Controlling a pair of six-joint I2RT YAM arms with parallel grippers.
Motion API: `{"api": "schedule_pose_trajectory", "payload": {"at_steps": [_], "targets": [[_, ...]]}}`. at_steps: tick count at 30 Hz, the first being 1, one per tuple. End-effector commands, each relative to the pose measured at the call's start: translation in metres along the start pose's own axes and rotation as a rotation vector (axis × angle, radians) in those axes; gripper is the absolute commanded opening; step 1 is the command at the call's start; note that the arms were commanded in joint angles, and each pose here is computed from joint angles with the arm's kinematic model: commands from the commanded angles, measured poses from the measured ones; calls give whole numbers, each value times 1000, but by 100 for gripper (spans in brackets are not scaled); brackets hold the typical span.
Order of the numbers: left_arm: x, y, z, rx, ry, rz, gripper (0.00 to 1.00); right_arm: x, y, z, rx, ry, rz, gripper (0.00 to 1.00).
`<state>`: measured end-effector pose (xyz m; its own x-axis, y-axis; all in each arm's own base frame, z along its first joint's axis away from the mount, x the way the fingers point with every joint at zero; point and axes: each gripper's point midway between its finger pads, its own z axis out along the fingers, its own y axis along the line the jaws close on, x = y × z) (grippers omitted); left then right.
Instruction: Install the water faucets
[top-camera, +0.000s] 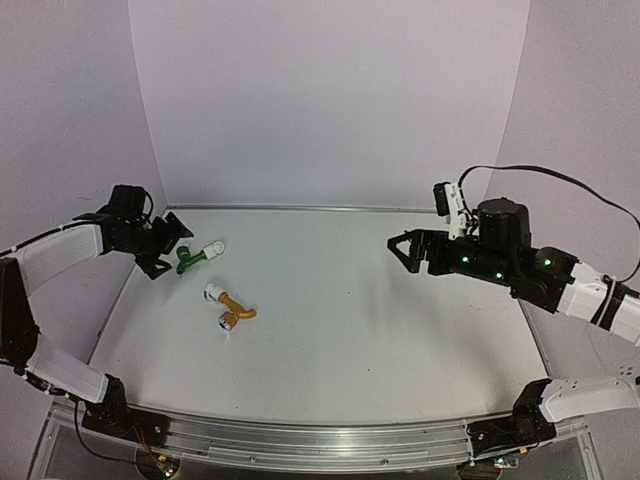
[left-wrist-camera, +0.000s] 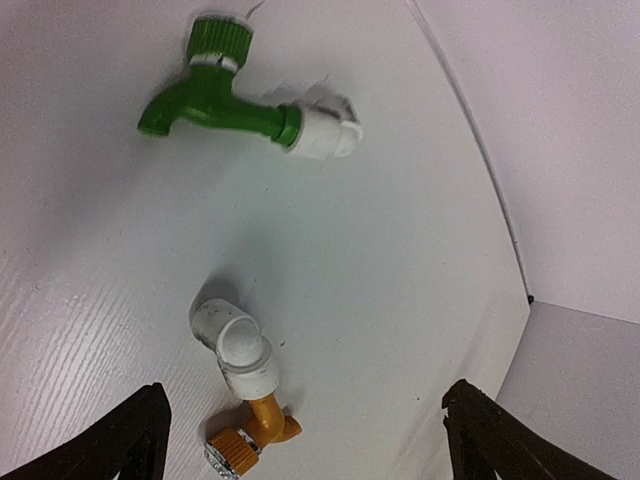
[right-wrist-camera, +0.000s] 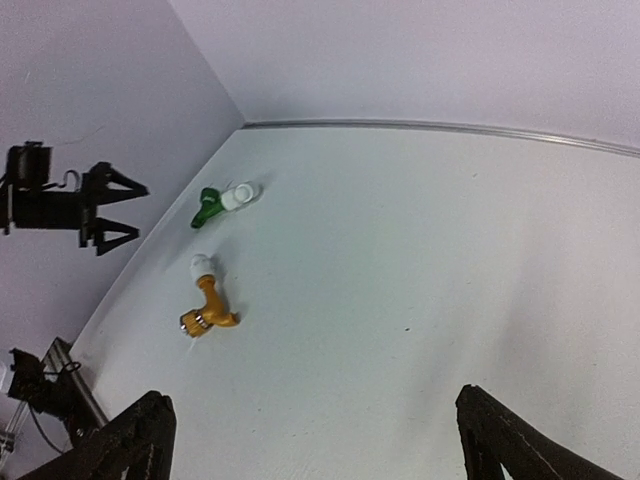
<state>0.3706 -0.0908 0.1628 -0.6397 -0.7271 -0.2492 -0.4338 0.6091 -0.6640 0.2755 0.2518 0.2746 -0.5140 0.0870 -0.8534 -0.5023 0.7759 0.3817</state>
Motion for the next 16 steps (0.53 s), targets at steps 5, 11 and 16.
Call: {"api": "schedule_pose_trajectory", "payload": {"at_steps": [5, 11, 16], "targets": [[-58, -111, -162, 292, -410, 254, 98, -88, -11, -83, 150, -332, -33, 98], [-56, -169, -259, 544, -539, 338, 99, -124, 3, -121, 123, -450, -88, 98], [-51, -179, -299, 626, -618, 383, 100, -135, 11, -129, 102, -499, -130, 98]]}}
